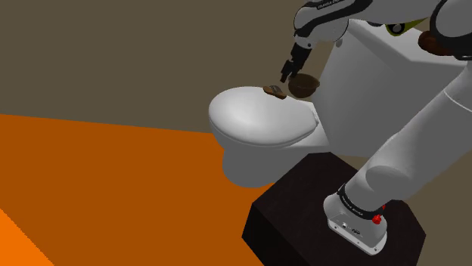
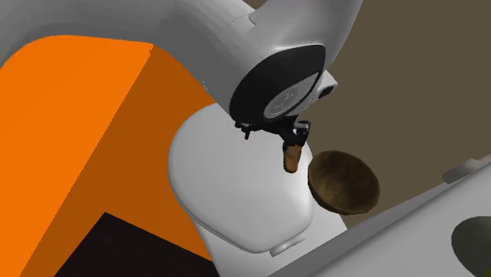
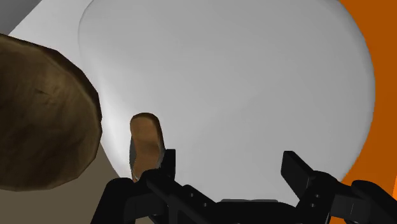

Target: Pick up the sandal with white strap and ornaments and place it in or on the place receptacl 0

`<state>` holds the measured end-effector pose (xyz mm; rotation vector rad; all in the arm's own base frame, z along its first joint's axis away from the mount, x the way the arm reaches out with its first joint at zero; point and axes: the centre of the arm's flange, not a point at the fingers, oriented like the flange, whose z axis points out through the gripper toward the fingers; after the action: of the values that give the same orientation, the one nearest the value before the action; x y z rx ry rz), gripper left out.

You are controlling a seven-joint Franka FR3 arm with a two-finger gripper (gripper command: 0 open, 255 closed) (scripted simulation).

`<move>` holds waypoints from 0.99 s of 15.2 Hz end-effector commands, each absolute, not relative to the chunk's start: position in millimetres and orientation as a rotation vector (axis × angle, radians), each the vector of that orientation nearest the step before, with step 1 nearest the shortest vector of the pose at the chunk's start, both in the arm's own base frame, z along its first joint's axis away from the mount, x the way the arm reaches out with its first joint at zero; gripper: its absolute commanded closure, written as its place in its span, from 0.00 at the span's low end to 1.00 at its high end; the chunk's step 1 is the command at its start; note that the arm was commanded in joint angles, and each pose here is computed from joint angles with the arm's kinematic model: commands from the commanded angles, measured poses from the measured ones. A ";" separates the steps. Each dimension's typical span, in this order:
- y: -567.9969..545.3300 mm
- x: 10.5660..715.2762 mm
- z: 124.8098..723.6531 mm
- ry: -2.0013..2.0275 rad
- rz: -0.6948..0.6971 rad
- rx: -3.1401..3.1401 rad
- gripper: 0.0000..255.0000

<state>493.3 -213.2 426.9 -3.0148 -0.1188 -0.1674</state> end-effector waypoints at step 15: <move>-299.5 586.9 315.7 -0.117 -0.196 -2.949 0.00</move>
<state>585.8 -299.9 321.7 -2.9489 -0.1171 -0.1952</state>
